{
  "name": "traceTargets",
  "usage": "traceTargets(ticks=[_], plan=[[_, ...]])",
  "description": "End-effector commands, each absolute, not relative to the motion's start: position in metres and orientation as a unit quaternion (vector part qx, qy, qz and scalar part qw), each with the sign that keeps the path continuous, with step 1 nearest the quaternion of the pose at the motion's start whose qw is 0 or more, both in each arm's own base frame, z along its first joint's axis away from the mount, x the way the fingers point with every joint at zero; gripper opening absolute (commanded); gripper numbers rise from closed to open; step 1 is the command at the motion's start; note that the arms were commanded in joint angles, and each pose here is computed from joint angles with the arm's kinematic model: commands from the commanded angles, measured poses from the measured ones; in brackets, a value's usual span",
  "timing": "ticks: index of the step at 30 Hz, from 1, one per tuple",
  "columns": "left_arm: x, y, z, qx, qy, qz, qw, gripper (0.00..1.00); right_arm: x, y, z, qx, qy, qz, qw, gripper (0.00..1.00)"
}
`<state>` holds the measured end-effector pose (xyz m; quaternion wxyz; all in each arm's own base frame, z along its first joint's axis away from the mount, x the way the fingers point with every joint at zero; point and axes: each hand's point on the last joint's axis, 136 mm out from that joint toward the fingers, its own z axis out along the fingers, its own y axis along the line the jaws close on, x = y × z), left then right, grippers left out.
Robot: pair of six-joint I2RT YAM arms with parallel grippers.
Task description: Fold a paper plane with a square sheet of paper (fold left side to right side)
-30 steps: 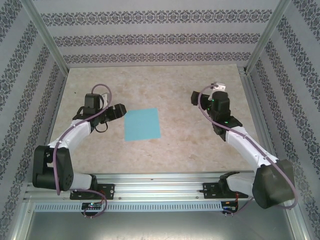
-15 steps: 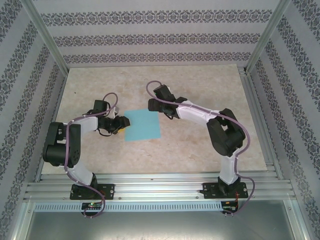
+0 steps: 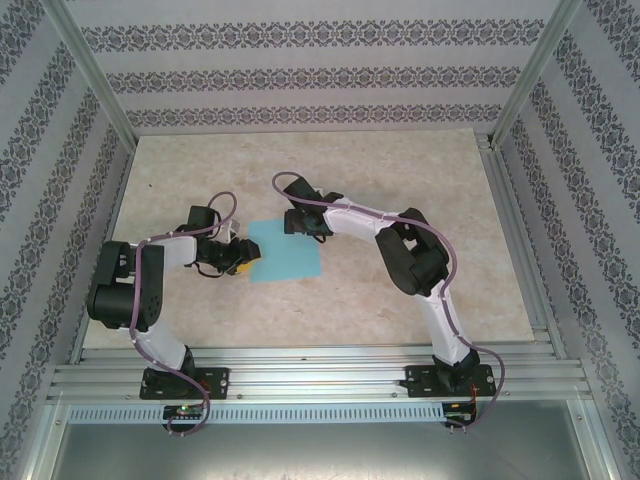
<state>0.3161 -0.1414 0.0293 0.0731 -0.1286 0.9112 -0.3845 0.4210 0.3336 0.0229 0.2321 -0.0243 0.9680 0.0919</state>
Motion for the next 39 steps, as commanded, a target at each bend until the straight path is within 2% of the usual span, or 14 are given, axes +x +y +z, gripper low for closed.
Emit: traceTargets(ticks=[1,16,23,26,35,39], plan=[[0.313,-0.150,0.014,-0.120,0.913,-0.386,0.055,0.46,0.404,0.345,0.013,-0.023,0.974,0.094,0.204,0.82],[0.310,-0.151,0.007,-0.113,0.921,-0.369,0.047,0.42,0.380,0.392,0.015,-0.037,0.967,0.185,0.174,0.78],[0.309,-0.151,0.007,-0.110,0.923,-0.364,0.048,0.42,0.379,0.393,0.029,-0.051,0.962,0.194,0.184,0.71],[0.309,-0.152,0.008,-0.109,0.924,-0.364,0.049,0.42,0.378,0.390,0.029,-0.062,0.964,0.183,0.184,0.64],[0.317,-0.152,0.030,-0.098,0.922,-0.367,0.076,0.44,0.381,0.381,0.046,-0.060,0.958,0.197,0.198,0.29],[0.323,-0.148,0.055,-0.086,0.924,-0.357,0.107,0.47,0.379,0.377,0.063,-0.047,0.950,0.229,0.206,0.23]])
